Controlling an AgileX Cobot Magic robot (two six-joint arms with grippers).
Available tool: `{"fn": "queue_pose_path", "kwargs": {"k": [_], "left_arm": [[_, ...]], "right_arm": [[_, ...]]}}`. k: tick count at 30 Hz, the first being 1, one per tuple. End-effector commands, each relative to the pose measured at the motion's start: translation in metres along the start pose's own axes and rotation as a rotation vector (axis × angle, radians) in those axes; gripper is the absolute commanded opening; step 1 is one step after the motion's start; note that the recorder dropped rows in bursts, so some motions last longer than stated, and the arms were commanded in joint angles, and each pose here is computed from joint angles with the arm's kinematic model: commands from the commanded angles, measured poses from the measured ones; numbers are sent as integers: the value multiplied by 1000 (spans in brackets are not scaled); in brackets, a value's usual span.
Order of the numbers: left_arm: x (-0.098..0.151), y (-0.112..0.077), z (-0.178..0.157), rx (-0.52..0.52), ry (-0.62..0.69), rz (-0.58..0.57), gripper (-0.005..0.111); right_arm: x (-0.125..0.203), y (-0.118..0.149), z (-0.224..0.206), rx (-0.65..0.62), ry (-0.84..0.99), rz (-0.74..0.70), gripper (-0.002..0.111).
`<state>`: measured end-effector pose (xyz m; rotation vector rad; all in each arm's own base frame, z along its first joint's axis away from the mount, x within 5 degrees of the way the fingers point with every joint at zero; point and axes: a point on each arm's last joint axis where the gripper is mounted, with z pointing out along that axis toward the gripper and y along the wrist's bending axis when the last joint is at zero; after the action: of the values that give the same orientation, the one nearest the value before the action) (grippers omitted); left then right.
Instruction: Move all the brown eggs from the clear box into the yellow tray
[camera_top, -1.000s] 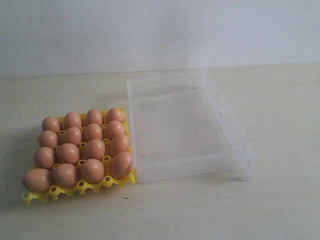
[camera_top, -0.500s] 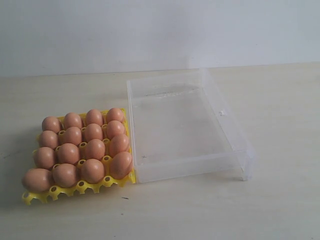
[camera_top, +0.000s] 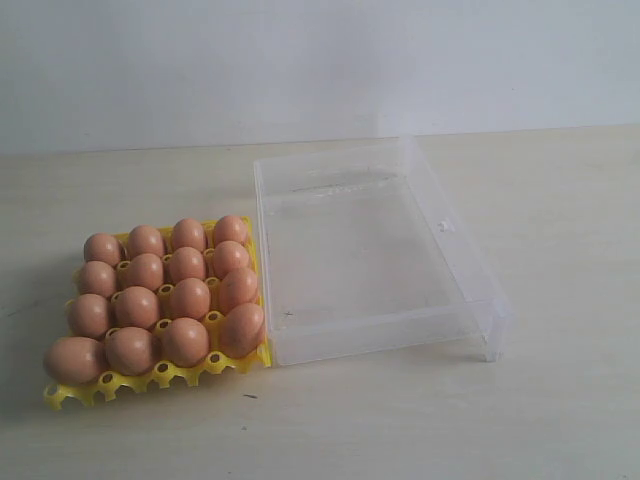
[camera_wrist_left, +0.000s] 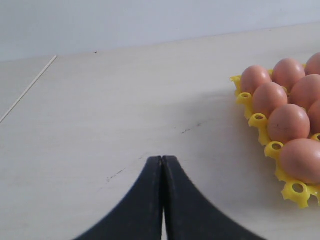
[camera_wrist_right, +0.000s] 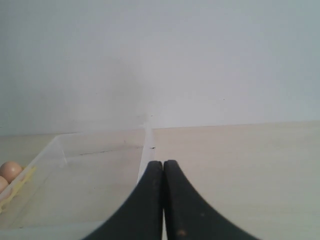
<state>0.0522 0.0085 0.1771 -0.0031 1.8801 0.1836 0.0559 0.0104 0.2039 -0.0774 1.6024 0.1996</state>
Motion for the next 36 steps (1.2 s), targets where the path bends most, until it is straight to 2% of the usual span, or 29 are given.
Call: {"fn": "queue_pose_path", "kwargs": {"k": [1,5,10,21,36], "left_arm": [[-2,0,-1,4,-18,-3,0],[-2,0,-1,4,-18,-3,0],[-2,0,-1,4,-18,-3,0],[-2,0,-1,4,-18,-3,0],[-2,0,-1,4,-18,-3,0]], "right_arm": [[0,0,0,6,-17,-11,0],[0,-1,0,11,-17,-11,0],[-1,-6,-1,99,-24,-7,0],[-1,-9,-1,161,-27,-6,0],[-1,-9,-1,159,-27,-6,0]]}}
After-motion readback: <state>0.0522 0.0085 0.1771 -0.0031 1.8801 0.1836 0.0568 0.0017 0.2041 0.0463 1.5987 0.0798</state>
